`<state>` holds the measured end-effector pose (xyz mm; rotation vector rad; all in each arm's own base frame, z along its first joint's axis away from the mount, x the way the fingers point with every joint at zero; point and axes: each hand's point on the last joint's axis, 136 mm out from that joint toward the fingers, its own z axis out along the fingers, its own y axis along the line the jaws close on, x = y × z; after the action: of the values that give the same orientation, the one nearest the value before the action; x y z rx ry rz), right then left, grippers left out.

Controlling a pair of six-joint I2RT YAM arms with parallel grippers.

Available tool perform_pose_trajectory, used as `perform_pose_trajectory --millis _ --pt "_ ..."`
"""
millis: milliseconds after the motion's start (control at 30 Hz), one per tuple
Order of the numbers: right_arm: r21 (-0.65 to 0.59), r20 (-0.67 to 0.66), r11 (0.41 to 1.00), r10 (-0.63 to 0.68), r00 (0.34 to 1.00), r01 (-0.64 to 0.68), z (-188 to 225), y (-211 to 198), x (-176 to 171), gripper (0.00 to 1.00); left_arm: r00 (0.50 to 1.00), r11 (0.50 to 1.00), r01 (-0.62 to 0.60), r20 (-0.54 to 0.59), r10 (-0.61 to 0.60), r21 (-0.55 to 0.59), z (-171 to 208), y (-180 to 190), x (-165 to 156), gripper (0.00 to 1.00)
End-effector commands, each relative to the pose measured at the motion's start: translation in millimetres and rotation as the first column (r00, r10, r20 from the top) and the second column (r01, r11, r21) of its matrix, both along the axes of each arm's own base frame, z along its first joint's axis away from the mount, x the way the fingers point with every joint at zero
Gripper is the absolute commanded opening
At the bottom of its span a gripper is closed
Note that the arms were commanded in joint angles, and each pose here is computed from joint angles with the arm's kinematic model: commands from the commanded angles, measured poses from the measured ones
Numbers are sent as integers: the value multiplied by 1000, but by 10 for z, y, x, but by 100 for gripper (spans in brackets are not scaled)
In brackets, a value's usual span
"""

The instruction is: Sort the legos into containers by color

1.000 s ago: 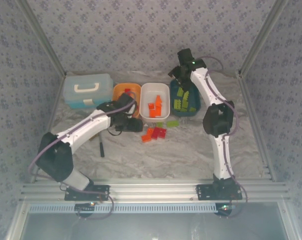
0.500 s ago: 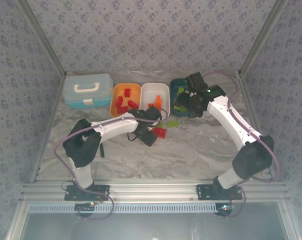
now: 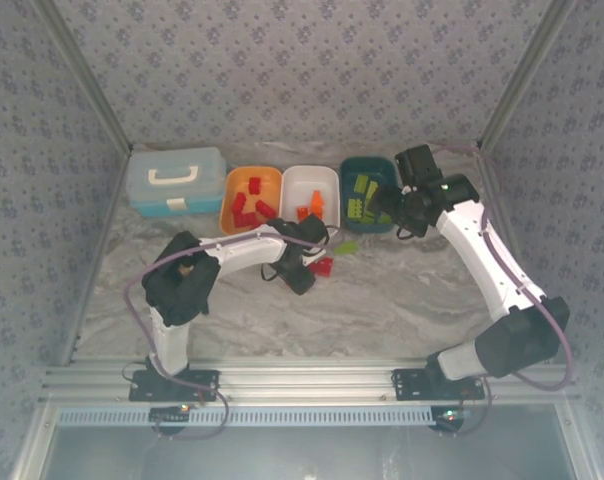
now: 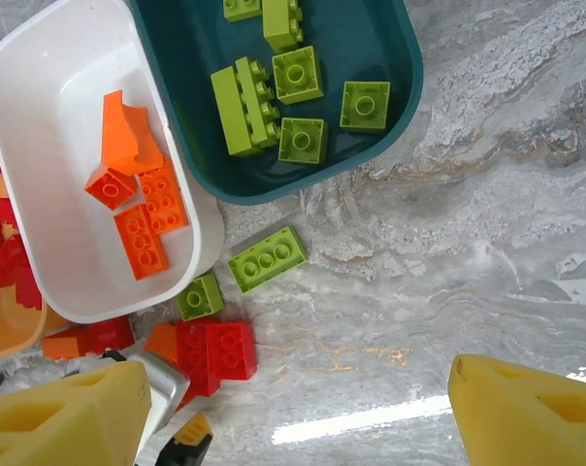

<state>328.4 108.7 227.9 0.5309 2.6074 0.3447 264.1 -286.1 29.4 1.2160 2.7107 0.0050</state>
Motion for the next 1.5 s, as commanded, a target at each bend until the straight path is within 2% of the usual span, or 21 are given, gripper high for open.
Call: perform_pose_trajectory --millis 0,133,200,333,400,467,600,700,800,967,1100,1233,1467 --pt "-10 -16 1000 3 1000 -3 0 -39 -91 83 999 1000 28 -20 -28 9 -41 -10 -51 59" --pt "-7 -17 1000 -2 1000 2 -9 -36 -89 83 1000 999 18 -6 -18 32 -76 25 -22 48" --pt "-8 -14 1000 -3 1000 3 -2 -37 -80 83 1000 999 4 12 -5 41 -55 54 3 52" --pt "-8 -14 1000 -7 1000 7 3 -41 -69 83 999 999 -20 32 19 28 33 103 -11 45" --pt "-7 -8 1000 -7 1000 7 24 -39 -57 83 997 998 -54 50 53 10 120 131 -16 44" --pt "-5 1 1000 -5 1000 5 57 -35 -47 82 993 995 -96 68 98 -35 282 126 -24 44" --pt "-7 8 1000 10 1000 -10 72 -33 -38 82 970 968 -197 115 216 -156 839 44 84 45" --pt "12 36 996 87 996 -87 82 84 -23 82 948 939 -248 137 286 -239 1214 -69 243 45" --pt "1 36 983 181 983 -181 7 215 -51 82 926 909 -308 133 354 -280 1367 -143 514 45" --pt "13 36 977 213 977 -213 -25 278 -77 81 865 836 -447 82 494 -319 1326 -167 1101 45" --pt "8 36 978 209 977 -210 -17 258 -91 81 842 797 -499 26 539 -340 1217 -310 1448 46" --pt "2 25 980 201 979 -201 -39 218 -138 81 814 790 -558 19 581 -254 986 -318 1578 45" --pt "5 17 983 181 983 -182 -67 140 -206 82 743 734 -656 21 669 -175 808 -198 1601 45"
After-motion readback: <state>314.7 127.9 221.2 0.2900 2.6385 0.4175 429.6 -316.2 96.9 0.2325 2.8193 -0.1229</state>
